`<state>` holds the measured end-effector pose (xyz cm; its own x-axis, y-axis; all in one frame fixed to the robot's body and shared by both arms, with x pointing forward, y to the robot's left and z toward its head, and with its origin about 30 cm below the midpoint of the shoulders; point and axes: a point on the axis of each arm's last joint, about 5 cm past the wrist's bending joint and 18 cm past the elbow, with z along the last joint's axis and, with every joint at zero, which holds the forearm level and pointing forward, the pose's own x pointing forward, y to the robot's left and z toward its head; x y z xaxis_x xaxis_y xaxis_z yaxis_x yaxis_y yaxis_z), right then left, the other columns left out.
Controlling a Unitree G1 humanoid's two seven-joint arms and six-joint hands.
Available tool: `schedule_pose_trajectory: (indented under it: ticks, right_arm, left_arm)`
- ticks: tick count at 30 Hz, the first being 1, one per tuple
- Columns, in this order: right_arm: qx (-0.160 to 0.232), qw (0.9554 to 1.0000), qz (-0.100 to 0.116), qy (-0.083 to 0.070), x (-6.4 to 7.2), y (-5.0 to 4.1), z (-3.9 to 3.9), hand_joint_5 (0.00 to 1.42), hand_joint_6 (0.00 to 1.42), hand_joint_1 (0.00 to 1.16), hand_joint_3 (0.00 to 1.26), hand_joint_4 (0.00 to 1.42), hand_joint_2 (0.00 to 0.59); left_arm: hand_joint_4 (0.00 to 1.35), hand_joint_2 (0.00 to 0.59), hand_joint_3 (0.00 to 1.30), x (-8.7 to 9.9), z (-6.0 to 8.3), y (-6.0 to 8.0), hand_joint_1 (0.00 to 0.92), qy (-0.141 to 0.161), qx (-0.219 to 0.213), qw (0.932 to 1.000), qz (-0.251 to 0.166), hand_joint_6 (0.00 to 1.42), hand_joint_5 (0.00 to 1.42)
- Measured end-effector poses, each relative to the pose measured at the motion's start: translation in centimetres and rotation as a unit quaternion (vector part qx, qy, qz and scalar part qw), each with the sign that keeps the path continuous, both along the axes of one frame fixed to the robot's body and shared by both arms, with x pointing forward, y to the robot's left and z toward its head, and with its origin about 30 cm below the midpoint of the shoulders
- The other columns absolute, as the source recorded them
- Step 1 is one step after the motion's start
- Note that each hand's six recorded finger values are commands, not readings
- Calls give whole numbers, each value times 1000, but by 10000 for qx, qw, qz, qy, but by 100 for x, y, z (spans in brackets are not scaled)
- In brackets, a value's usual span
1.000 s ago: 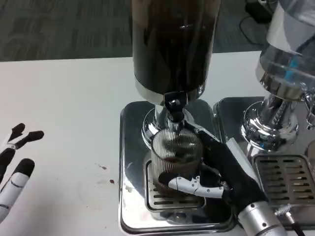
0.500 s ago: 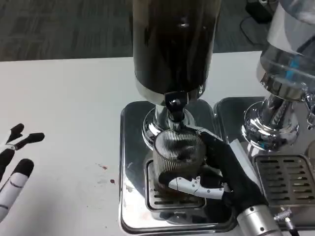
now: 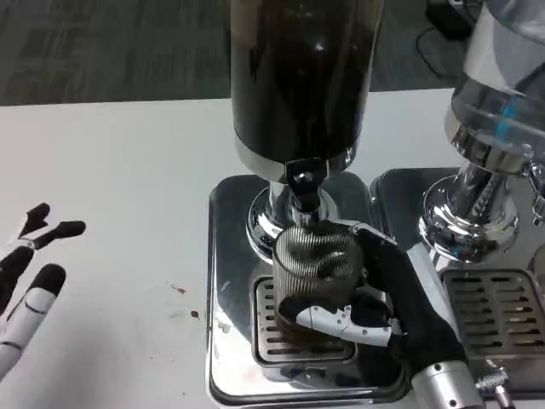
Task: Grasp the cup under the faucet to collect the drink, then remove the cup.
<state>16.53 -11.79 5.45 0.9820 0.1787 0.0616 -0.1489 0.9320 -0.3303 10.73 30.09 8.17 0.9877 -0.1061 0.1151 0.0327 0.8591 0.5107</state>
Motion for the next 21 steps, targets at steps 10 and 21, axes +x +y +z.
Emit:
schedule_pose_trajectory:
  ticks: [10,21]
  right_arm:
    - [-256,9993,-128,-237,-71,-112,62,827,1104,940,485,601,136]
    - [-255,9995,-1,-165,-260,-213,110,854,1145,923,517,636,141]
  left_arm:
    - [0,220,234,137,39,76,0,251,257,9983,-456,0,5]
    - [0,218,51,337,104,101,0,455,568,9908,-1137,0,0]
